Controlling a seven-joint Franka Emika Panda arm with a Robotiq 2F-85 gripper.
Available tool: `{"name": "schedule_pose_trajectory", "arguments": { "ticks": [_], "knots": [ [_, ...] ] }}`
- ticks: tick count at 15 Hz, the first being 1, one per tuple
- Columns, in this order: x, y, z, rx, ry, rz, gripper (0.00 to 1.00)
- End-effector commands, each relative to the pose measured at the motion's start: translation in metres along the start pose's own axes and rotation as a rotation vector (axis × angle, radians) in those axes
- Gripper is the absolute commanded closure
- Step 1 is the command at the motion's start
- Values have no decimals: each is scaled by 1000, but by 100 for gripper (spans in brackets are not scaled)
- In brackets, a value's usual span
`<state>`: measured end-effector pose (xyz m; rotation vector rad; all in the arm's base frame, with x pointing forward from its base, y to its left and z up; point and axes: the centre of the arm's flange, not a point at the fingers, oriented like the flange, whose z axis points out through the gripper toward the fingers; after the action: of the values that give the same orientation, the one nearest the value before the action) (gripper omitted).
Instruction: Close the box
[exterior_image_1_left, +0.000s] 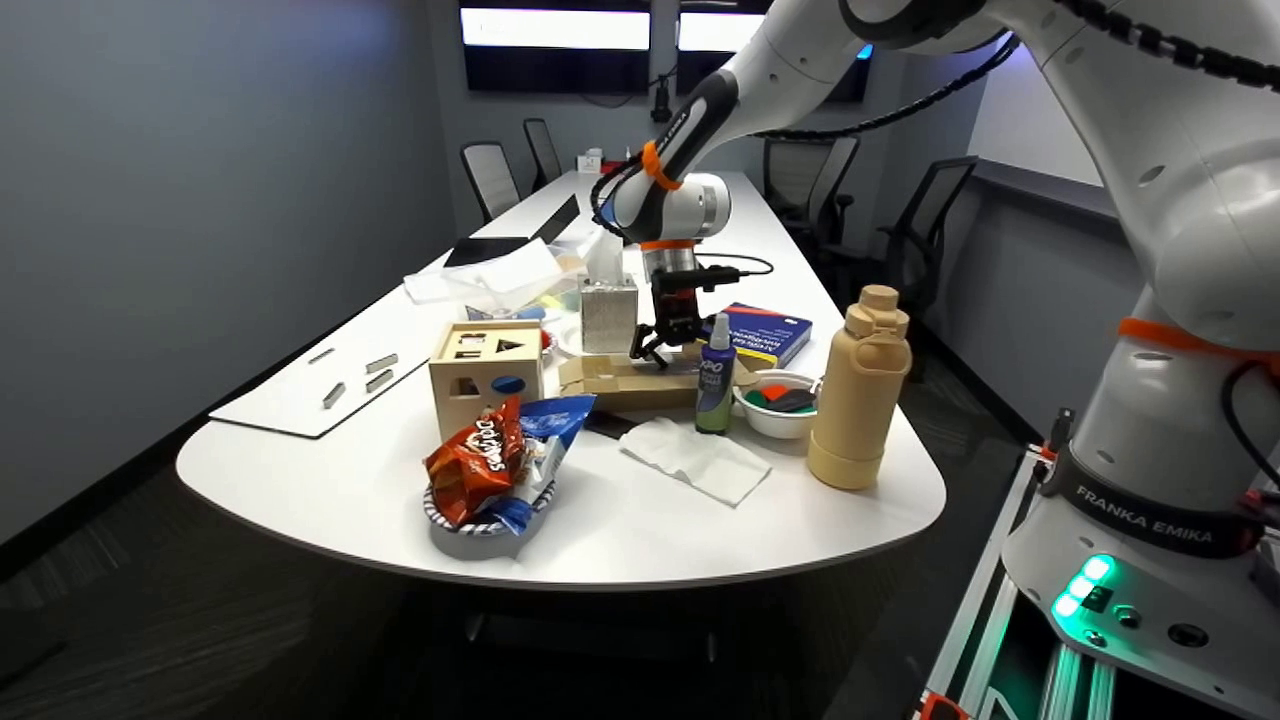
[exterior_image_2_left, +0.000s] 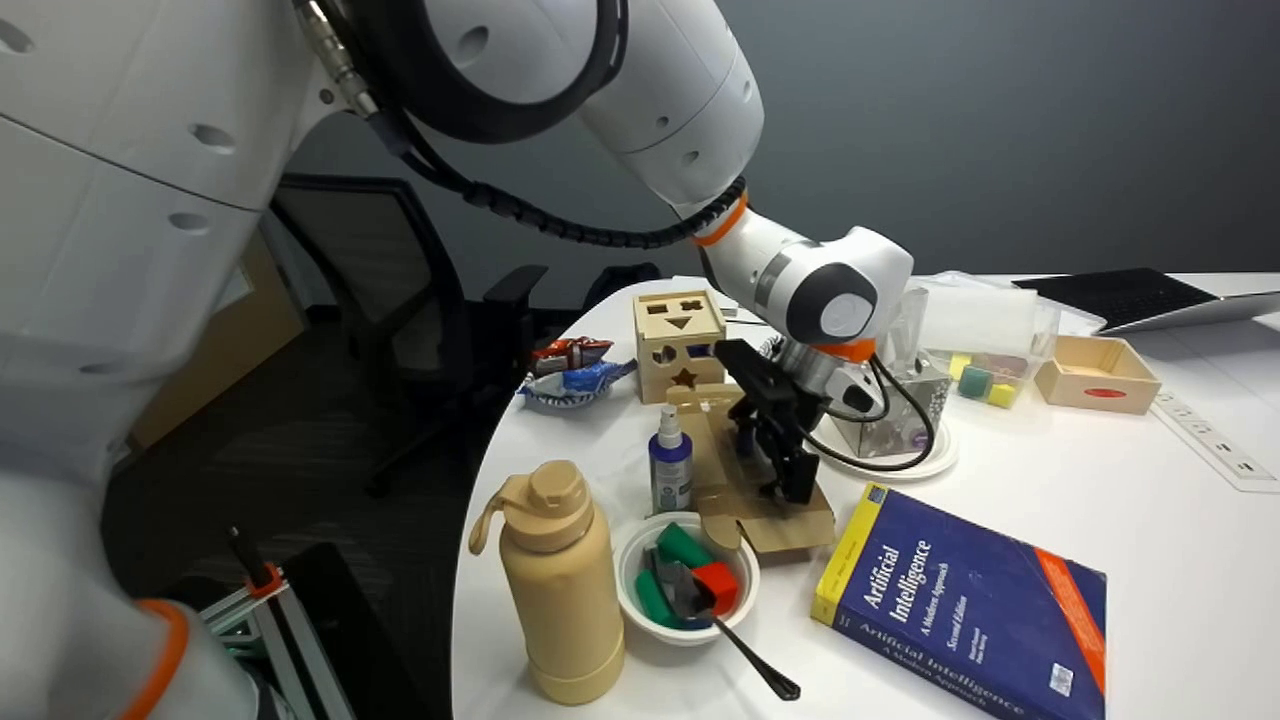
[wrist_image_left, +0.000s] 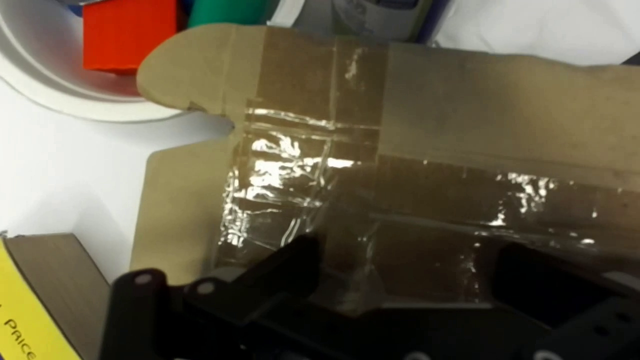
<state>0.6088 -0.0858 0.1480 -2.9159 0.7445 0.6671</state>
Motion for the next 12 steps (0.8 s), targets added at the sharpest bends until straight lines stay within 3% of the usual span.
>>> {"name": "schedule_pose_trajectory", "arguments": {
  "ticks": [1,6,12],
  "knots": [
    [26,18,69,-6,-21,9,0],
    [25,12,56,9,2,-5,0],
    [-4,3,-10,31,39,-10,0]
  ]
}}
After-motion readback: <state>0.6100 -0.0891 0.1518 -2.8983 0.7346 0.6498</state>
